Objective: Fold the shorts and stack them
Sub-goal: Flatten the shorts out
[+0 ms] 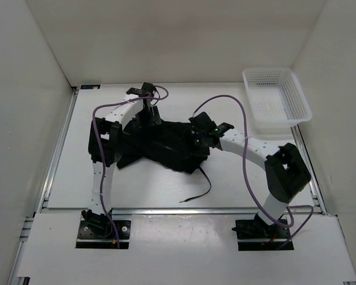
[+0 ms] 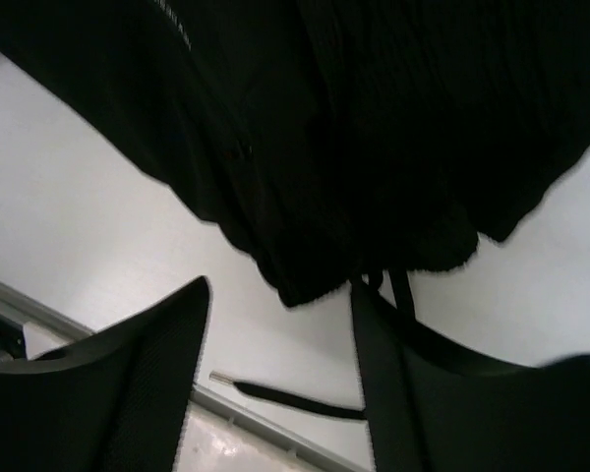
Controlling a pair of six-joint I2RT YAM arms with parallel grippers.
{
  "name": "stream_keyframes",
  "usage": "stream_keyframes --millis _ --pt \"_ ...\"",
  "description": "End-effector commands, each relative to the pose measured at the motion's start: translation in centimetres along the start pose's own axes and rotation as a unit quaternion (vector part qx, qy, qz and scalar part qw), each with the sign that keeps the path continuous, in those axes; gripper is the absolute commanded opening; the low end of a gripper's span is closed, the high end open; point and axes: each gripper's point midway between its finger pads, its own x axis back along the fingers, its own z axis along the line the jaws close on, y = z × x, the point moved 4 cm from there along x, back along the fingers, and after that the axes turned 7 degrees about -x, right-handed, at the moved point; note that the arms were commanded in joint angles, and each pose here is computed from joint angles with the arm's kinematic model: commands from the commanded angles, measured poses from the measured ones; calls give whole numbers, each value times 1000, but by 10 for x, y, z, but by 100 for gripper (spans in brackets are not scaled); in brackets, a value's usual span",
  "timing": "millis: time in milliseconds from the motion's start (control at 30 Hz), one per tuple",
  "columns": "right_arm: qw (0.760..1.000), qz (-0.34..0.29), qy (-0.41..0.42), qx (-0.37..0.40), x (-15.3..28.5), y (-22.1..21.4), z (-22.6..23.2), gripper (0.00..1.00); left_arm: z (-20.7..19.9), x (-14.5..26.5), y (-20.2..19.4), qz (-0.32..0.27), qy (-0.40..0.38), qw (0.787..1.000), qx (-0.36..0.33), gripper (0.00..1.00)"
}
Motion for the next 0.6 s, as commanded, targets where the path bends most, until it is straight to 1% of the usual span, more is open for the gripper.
stream_keyframes --millis 0,33,67,100,133,167,200,267,300,367,400,467,500,533,567 --pt "999 -25 19 6 -13 20 16 56 0 17 6 -13 -9 1000 12 78" --pt "999 -27 21 6 -17 24 18 50 -1 17 6 -12 -13 1000 12 68" --pt "999 -28 22 6 -19 26 20 32 -1 17 6 -12 -13 1000 12 47" --pt "999 -40 30 13 -14 35 26 24 -1 17 6 -12 -13 1000 12 36" --pt "999 -35 27 12 -16 36 26 16 -3 22 11 -21 -17 1000 13 25" --pt "999 -31 23 11 -19 36 26 1 -3 24 11 -20 -17 1000 8 16" --pt "999 -39 29 17 -16 46 33 0 -2 27 11 -17 -16 1000 8 10" --pt "999 -42 25 22 -14 52 36 0 0 42 24 -41 -19 999 8 10" --pt "997 -61 32 29 -7 64 43 0 0 47 25 -42 -19 999 2 10" --pt "996 -78 27 29 5 81 40 0 4 69 38 -65 -22 998 5 10" --pt "993 -112 22 19 17 107 40 0 9 76 44 -74 -23 997 12 10" --pt "990 -140 15 25 36 135 35 0 21 94 55 -90 -23 995 21 10" --pt "988 -150 12 21 42 150 32 0 23 120 70 -128 -35 991 24 10" --pt "979 -200 24 16 74 187 36 0 23 133 75 -139 -51 989 21 10" --pt "976 -218 24 19 89 201 35 0 30 148 82 -156 -61 985 30 10"
